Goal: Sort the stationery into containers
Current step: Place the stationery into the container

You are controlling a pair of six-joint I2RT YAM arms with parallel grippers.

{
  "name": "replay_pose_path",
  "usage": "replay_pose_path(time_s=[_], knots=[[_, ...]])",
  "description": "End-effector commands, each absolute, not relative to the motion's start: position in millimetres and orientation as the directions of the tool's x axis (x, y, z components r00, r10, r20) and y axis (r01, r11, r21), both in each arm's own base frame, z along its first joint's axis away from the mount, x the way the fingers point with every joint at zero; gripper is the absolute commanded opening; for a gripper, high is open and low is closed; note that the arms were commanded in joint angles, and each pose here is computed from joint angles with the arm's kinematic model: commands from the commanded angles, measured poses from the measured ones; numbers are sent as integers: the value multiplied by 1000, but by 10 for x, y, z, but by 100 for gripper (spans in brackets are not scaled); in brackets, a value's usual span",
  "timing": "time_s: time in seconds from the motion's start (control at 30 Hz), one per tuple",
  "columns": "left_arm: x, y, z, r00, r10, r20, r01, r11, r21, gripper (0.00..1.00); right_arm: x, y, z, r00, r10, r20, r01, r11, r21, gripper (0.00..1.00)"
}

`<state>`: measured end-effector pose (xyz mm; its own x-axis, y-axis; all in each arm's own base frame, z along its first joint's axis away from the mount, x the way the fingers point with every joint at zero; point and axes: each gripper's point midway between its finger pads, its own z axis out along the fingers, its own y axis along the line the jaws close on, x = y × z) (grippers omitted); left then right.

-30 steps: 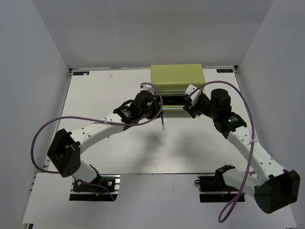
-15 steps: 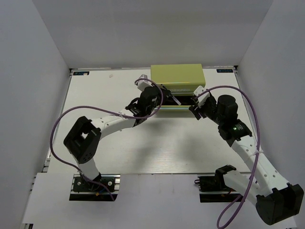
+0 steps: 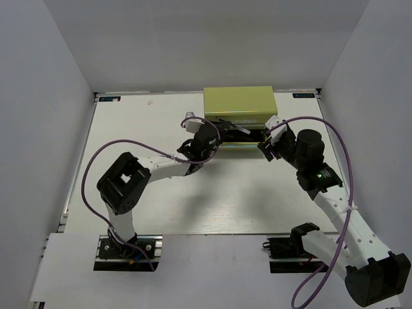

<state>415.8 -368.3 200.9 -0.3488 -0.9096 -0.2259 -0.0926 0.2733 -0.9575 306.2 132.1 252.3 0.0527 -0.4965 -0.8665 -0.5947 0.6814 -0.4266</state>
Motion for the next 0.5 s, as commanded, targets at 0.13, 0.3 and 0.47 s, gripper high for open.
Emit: replay_pose_path(time_s=[0.13, 0.3, 0.47], knots=[[4225, -3694, 1776, -319, -928, -193, -168, 256, -952, 0, 3095, 1274, 2638, 81, -475, -876, -555, 709, -435, 71], [4274, -3695, 1615, -300, -936, -186, -208, 255, -944, 0, 3105, 1264, 2629, 79, -475, -877, -555, 710, -434, 71], [4339, -3740, 1638, -292, -937, -191, -211, 258, -943, 29, 3112, 1261, 2646, 80, -474, -877, -552, 711, -435, 71]])
